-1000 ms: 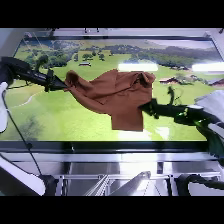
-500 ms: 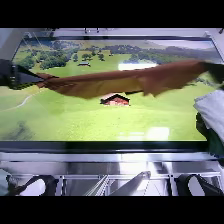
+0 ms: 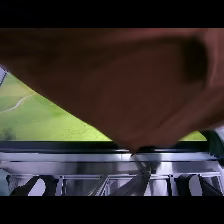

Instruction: Fold the shirts.

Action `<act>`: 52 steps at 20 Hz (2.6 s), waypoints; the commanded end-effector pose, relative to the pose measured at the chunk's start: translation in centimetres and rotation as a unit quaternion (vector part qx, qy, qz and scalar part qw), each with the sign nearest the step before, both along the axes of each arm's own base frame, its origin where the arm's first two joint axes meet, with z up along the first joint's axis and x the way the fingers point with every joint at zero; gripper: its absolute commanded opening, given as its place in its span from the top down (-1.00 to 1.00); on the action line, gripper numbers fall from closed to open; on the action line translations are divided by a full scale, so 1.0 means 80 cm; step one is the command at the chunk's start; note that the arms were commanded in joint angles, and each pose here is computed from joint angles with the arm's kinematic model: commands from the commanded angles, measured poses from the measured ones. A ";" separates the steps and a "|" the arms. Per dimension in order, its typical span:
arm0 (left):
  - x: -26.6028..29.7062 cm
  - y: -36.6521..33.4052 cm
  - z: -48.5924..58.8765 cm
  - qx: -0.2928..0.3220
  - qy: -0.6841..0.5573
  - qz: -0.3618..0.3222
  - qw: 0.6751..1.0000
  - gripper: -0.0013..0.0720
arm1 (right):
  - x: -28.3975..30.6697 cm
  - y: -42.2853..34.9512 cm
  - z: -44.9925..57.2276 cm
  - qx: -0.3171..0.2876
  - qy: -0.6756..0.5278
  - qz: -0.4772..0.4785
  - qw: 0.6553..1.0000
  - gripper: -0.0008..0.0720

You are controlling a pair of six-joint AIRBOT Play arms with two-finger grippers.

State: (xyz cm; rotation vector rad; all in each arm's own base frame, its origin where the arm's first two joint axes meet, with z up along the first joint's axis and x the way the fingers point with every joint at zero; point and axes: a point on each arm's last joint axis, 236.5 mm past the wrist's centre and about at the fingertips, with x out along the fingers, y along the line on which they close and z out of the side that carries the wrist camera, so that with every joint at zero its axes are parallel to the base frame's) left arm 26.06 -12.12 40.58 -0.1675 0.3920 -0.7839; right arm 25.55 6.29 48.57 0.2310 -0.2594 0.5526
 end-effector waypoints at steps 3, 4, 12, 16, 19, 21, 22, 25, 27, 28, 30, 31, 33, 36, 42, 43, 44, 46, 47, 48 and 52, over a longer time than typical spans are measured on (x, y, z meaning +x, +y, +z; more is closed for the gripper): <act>0.142 0.043 -0.085 -0.079 0.185 -0.013 0.980 0.89 | 0.160 -0.034 -0.107 0.030 0.142 0.063 0.987 0.94; 0.167 0.041 -0.132 -0.096 0.245 -0.029 0.964 0.90 | 0.197 -0.010 -0.161 0.019 0.195 0.093 0.976 0.94; 0.279 -0.027 -0.475 -0.169 0.509 -0.042 0.843 0.90 | 0.386 0.076 -0.500 0.052 0.420 0.090 0.901 0.94; 0.307 -0.029 -0.501 -0.159 0.496 -0.058 0.852 0.90 | 0.399 0.045 -0.507 0.062 0.420 0.061 0.903 0.94; 0.339 -0.023 -0.468 -0.153 0.444 -0.047 0.882 0.90 | 0.395 0.034 -0.486 0.070 0.413 0.063 0.906 0.94; 0.349 -0.021 -0.447 -0.149 0.420 -0.048 0.894 0.90 | 0.387 0.043 -0.484 0.067 0.415 0.079 0.904 0.94; 0.351 -0.021 -0.439 -0.146 0.412 -0.051 0.898 0.89 | 0.384 0.047 -0.484 0.066 0.417 0.089 0.902 0.94; 0.334 -0.025 -0.433 -0.137 0.422 -0.079 0.893 0.89 | 0.368 0.064 -0.483 0.068 0.431 0.125 0.891 0.94; 0.300 -0.031 -0.446 -0.129 0.461 -0.114 0.870 0.89 | 0.348 0.081 -0.481 0.064 0.442 0.166 0.879 0.94; 0.285 -0.032 -0.455 -0.128 0.482 -0.128 0.857 0.89 | 0.340 0.087 -0.483 0.063 0.451 0.180 0.872 0.94; 0.258 -0.023 -0.472 -0.125 0.520 -0.144 0.833 0.89 | 0.323 0.091 -0.504 0.043 0.490 0.184 0.851 0.94; 0.251 -0.016 -0.475 -0.127 0.529 -0.144 0.827 0.79 | 0.311 0.089 -0.520 0.022 0.515 0.181 0.838 0.94; 0.245 0.002 -0.472 -0.137 0.534 -0.132 0.824 0.18 | 0.289 0.082 -0.549 -0.012 0.551 0.171 0.817 0.94; 0.237 0.024 -0.466 -0.145 0.537 -0.114 0.823 0.18 | 0.270 0.082 -0.567 -0.018 0.570 0.173 0.803 0.94; 0.247 0.080 -0.493 -0.094 0.532 -0.003 0.842 0.18 | 0.230 0.085 -0.604 -0.022 0.605 0.179 0.775 0.94; 0.258 0.077 -0.488 -0.082 0.510 -0.003 0.856 0.17 | 0.229 0.087 -0.605 -0.023 0.606 0.180 0.774 0.94; 0.268 0.073 -0.481 -0.050 0.474 -0.015 0.879 0.17 | 0.229 0.089 -0.604 -0.022 0.606 0.182 0.774 0.94; 0.276 0.059 -0.477 0.037 0.433 -0.032 0.900 0.17 | 0.230 0.094 -0.603 -0.020 0.604 0.183 0.775 0.94; 0.280 0.053 -0.478 0.077 0.420 -0.031 0.904 0.17 | 0.229 0.096 -0.603 -0.021 0.604 0.185 0.775 0.94; 0.288 0.046 -0.478 0.107 0.406 -0.028 0.907 0.17 | 0.229 0.097 -0.603 -0.022 0.604 0.186 0.775 0.94; 0.316 0.008 -0.490 0.124 0.383 -0.048 0.914 -0.98 | 0.229 0.100 -0.603 -0.022 0.604 0.185 0.775 0.94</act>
